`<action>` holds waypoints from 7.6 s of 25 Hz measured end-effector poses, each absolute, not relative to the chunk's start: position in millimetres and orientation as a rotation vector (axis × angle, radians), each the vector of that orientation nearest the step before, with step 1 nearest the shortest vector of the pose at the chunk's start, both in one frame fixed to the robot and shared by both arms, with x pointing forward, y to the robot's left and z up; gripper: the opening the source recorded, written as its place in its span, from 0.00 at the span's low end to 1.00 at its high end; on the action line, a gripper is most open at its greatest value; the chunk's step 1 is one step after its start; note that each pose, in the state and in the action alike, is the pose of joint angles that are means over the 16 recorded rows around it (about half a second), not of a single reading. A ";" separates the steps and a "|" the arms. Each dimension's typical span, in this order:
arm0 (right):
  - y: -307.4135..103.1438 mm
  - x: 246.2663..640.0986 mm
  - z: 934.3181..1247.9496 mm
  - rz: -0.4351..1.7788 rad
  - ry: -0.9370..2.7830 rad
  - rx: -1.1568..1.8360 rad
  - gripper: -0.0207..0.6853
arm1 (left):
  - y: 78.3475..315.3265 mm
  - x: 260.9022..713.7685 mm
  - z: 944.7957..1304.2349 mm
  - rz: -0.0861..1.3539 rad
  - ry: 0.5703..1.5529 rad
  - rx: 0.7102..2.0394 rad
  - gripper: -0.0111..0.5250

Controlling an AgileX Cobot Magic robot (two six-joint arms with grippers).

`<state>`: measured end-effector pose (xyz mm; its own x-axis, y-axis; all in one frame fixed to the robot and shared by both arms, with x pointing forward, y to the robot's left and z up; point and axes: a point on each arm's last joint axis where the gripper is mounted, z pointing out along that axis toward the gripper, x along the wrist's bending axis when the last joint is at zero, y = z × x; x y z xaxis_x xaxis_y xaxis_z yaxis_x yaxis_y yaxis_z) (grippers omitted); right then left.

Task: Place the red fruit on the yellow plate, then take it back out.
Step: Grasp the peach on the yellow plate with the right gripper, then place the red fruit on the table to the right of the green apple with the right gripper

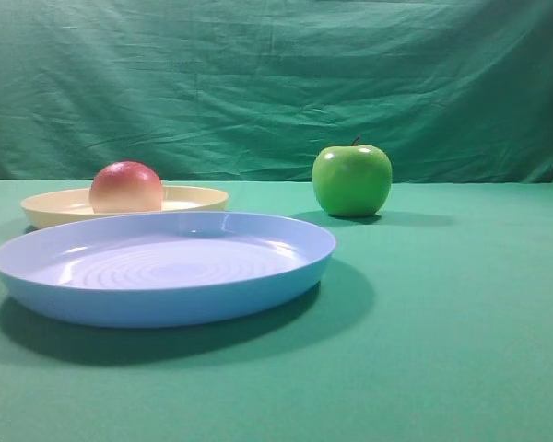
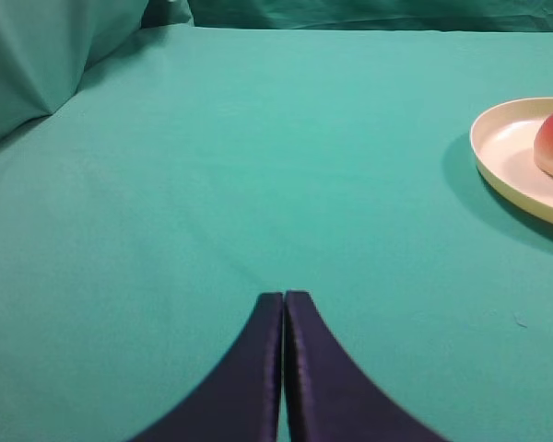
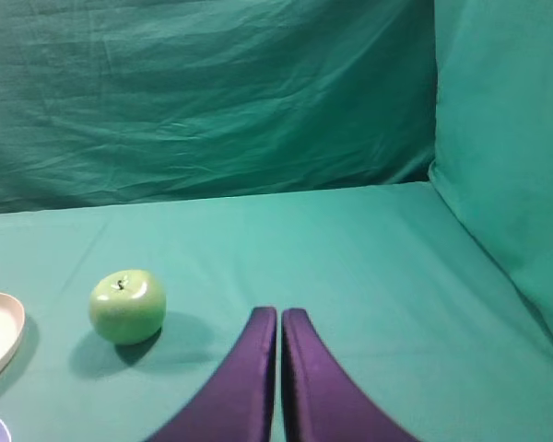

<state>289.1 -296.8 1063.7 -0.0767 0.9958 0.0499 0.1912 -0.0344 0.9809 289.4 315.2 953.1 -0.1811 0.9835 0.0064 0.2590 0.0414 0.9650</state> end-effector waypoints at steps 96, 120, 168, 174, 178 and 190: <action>-58.2 536.3 1097.2 1.006 2.453 0.873 0.08 | 315.2 289.4 953.1 1.191 1.552 1.296 0.02; 57.2 619.4 958.8 1.068 2.515 0.776 0.94 | 315.2 289.4 953.1 1.191 1.552 1.296 0.02; -202.9 501.8 1030.2 0.720 2.349 1.534 0.30 | 315.2 289.4 953.1 1.191 1.552 1.296 0.02; -232.0 468.5 981.3 0.650 2.279 1.646 0.31 | 315.2 289.4 953.1 1.191 1.552 1.296 0.02; -240.9 457.5 961.3 0.618 2.256 1.685 0.39 | 315.2 289.4 953.1 1.191 1.552 1.297 0.02; -243.6 455.1 955.5 0.601 2.254 1.694 0.86 | 315.2 289.4 953.1 1.191 1.551 1.297 0.02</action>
